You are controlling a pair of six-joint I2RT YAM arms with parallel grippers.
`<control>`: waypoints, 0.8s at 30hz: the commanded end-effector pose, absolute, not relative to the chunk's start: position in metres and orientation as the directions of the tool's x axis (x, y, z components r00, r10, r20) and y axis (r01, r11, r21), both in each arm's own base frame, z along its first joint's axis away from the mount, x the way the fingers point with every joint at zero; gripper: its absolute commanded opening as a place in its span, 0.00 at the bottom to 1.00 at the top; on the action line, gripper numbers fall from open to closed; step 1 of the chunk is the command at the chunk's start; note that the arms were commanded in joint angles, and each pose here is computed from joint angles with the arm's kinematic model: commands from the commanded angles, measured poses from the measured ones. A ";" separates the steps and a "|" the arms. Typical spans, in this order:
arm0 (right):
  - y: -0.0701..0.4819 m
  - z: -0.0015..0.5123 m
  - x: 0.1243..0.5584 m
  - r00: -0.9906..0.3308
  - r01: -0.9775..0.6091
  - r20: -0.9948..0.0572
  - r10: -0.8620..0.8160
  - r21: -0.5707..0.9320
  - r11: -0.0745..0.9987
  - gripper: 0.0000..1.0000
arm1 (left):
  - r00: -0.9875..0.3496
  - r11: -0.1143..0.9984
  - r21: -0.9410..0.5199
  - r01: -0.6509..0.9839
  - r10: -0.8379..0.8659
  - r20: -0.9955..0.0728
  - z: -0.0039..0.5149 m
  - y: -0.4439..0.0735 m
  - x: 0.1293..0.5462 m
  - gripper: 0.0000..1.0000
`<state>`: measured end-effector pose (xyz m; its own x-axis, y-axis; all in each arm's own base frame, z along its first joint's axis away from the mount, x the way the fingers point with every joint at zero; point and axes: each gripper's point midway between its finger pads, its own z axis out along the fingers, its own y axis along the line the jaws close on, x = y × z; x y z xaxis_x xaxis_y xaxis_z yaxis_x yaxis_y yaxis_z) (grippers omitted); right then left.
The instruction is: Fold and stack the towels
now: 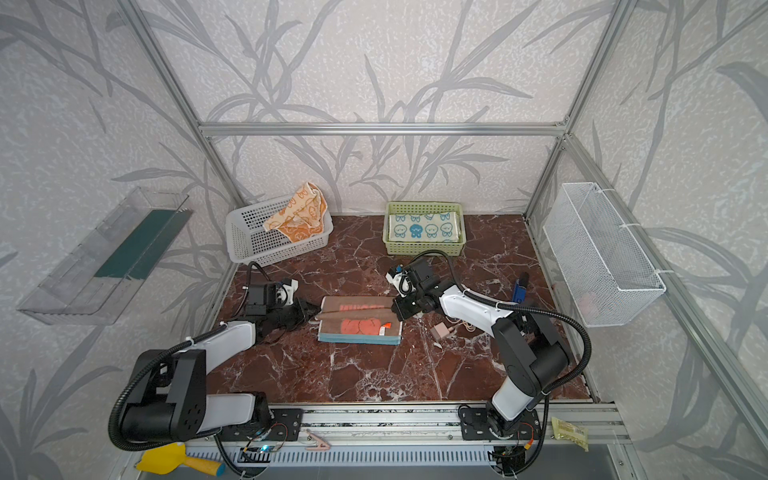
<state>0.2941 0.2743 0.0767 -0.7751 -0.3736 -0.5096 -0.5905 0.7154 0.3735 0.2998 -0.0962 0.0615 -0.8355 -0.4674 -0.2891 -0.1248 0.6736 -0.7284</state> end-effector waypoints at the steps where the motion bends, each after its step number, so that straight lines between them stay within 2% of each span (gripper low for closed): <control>1: 0.271 0.087 0.302 -0.778 -0.574 -0.523 -0.348 0.366 0.733 0.00 | -0.810 0.681 -0.727 -0.087 -0.474 -0.347 0.082 -0.092 0.305 0.00; 8: 0.268 0.109 0.299 -0.764 -0.586 -0.542 -0.349 0.358 0.727 0.00 | -0.797 0.711 -0.701 -0.063 -0.458 -0.393 0.104 -0.088 0.299 0.00; 15: 0.260 0.070 0.275 -0.815 -0.543 -0.466 -0.345 0.407 0.734 0.00 | -0.791 0.681 -0.719 -0.137 -0.512 -0.334 0.070 -0.087 0.279 0.00; 17: 0.259 0.061 0.271 -0.821 -0.537 -0.459 -0.339 0.419 0.732 0.03 | -0.791 0.678 -0.719 -0.153 -0.520 -0.322 0.061 -0.086 0.271 0.00; 19: 0.258 0.055 0.266 -0.826 -0.534 -0.447 -0.343 0.429 0.729 0.11 | -0.791 0.682 -0.711 -0.171 -0.525 -0.313 0.053 -0.084 0.263 0.01; 20: 0.258 0.054 0.264 -0.832 -0.529 -0.438 -0.340 0.440 0.726 0.20 | -0.792 0.689 -0.702 -0.183 -0.526 -0.311 0.049 -0.083 0.259 0.11; 21: 0.259 0.054 0.261 -0.836 -0.525 -0.432 -0.338 0.454 0.720 0.33 | -0.791 0.701 -0.685 -0.199 -0.527 -0.310 0.045 -0.080 0.255 0.24; 22: 0.260 0.057 0.259 -0.839 -0.523 -0.429 -0.335 0.467 0.713 0.45 | -0.793 0.712 -0.672 -0.205 -0.523 -0.312 0.044 -0.078 0.251 0.30; 24: 0.261 0.069 0.255 -0.842 -0.520 -0.433 -0.323 0.487 0.702 0.55 | -0.789 0.737 -0.642 -0.211 -0.516 -0.333 0.048 -0.072 0.248 0.42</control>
